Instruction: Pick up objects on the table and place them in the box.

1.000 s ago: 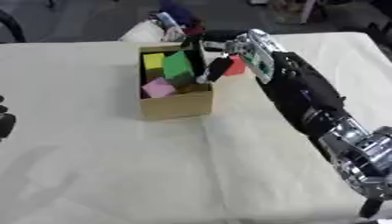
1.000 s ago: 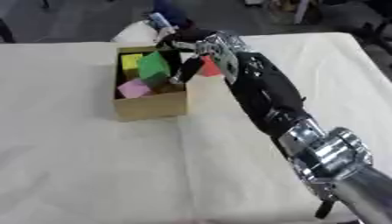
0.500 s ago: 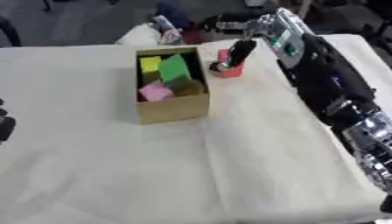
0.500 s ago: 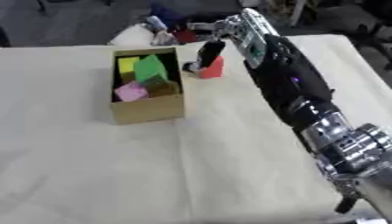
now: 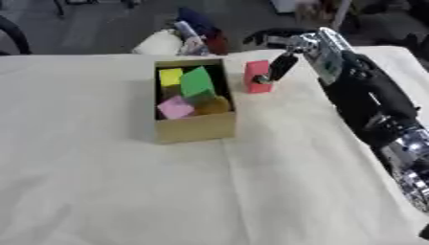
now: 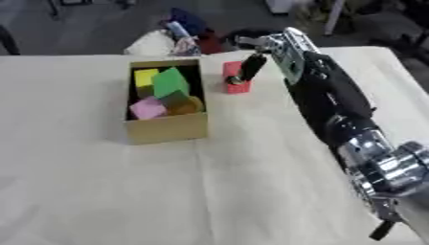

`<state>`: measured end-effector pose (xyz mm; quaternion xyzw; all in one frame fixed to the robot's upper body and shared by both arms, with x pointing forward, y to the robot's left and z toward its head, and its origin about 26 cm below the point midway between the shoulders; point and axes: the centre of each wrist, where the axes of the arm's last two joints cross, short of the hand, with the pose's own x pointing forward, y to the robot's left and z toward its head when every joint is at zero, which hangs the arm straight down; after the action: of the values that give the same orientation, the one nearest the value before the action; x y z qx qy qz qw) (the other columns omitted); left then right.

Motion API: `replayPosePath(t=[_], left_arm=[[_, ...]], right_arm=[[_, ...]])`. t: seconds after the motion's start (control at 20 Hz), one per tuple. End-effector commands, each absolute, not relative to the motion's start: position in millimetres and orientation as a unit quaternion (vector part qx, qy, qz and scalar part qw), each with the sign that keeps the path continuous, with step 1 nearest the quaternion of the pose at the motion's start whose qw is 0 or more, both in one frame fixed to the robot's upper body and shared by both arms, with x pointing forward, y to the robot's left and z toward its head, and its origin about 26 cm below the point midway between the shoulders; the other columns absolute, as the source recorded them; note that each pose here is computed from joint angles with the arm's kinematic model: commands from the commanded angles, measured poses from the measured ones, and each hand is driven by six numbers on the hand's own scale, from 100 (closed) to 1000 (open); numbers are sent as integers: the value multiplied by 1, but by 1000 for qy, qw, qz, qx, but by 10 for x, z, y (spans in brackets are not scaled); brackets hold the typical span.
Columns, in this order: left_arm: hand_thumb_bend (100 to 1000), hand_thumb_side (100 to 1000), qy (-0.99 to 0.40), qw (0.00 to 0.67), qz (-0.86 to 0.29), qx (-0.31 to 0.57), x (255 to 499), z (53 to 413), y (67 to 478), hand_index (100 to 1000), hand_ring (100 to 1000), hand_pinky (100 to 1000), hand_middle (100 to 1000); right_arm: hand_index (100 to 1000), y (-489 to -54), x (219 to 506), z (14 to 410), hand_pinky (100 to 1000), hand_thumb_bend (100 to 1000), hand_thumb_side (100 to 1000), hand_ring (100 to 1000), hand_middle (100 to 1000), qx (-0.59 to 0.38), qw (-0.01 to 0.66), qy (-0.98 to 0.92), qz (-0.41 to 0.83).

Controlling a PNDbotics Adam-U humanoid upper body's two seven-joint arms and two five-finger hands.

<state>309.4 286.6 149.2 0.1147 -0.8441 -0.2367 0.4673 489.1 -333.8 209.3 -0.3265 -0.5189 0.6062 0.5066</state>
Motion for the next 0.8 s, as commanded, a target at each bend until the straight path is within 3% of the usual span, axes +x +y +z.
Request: replayPosePath(t=[0.05,0.3,0.45,0.6,0.65,0.8], left_arm=[[538,516,-853,449,-241,115,3088,1609,2845,772,611,732,604],[539,517,-854,448,-240,114,3091,1617,2839,771,610,732,603],[538,518,-855,447,-240,111,3095,1618,2828,771,610,732,603],[537,518,-855,447,-240,110,3097,1617,2823,771,610,732,603],[537,518,-854,448,-240,110,3096,1613,2824,771,610,732,603],[536,517,-853,451,-239,111,3095,1598,2830,771,610,732,603]], right_arm=[[1000,-3543,4881,2211,928,387,207,980,1000,-367,511,-510,587],[1000,-3663,4876,2070,922,383,228,972,992,-383,533,-492,572],[1000,-3679,4877,1969,899,380,248,930,879,-382,542,-487,569],[850,-3672,4875,1932,848,342,200,839,671,-392,536,-503,554],[735,-3667,4874,1945,800,289,159,770,539,-402,528,-516,541],[643,-3626,4873,2003,758,237,100,701,436,-437,493,-561,502]])
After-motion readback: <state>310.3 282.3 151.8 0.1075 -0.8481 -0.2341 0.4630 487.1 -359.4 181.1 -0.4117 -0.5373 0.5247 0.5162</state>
